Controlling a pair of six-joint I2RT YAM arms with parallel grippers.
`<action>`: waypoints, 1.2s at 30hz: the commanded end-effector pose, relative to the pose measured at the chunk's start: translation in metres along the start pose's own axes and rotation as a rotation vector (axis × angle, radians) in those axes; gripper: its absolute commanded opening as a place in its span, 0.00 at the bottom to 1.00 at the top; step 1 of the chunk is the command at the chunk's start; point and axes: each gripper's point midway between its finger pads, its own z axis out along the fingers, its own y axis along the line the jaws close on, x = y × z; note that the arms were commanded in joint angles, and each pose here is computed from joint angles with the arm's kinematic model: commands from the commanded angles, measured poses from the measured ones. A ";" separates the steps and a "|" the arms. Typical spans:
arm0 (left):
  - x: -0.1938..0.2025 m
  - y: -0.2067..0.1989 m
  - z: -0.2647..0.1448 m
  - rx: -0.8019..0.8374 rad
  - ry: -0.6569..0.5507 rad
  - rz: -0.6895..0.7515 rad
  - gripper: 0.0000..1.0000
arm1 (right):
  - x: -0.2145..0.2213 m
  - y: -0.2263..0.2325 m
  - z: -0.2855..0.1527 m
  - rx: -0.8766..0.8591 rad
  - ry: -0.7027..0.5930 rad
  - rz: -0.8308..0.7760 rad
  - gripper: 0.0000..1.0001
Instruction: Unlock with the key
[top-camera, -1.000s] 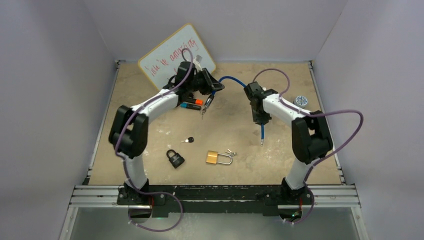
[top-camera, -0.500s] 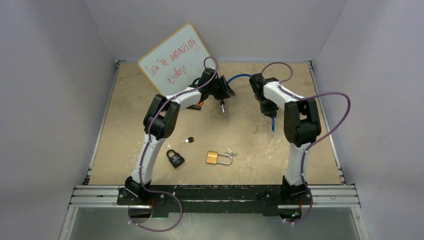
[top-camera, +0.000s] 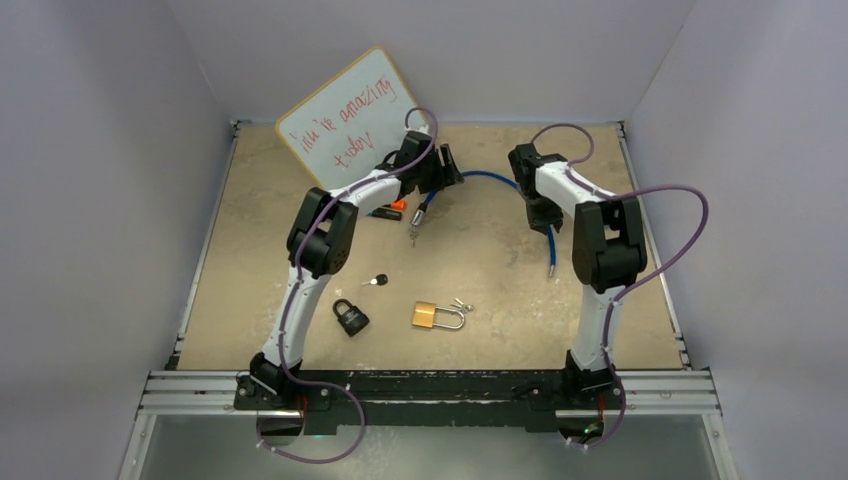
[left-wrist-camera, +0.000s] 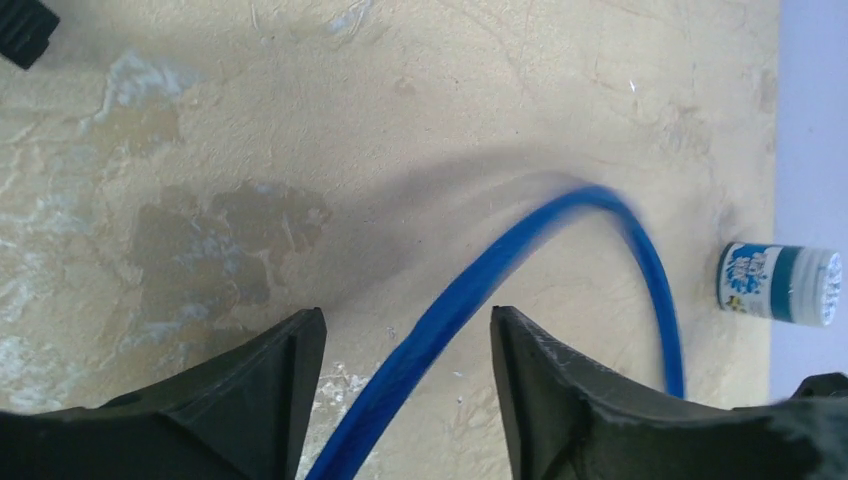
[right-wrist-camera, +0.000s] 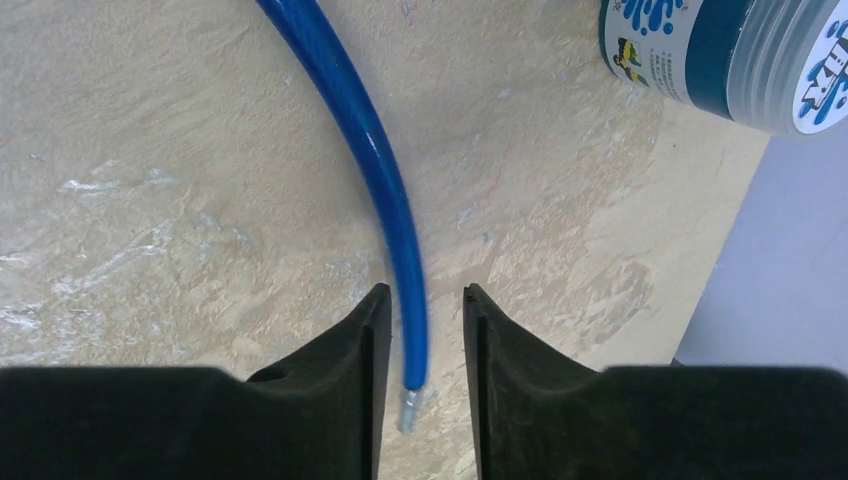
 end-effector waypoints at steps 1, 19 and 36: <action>-0.012 0.010 -0.007 -0.058 -0.029 0.101 0.67 | -0.016 -0.005 -0.015 -0.002 -0.069 0.034 0.37; -0.078 -0.047 -0.060 0.011 -0.140 0.362 0.79 | -0.056 0.025 -0.126 -0.459 -0.371 0.225 0.62; -0.064 0.057 -0.308 -0.566 -0.363 0.129 0.79 | 0.059 0.248 -0.237 -1.035 -0.447 -0.303 0.63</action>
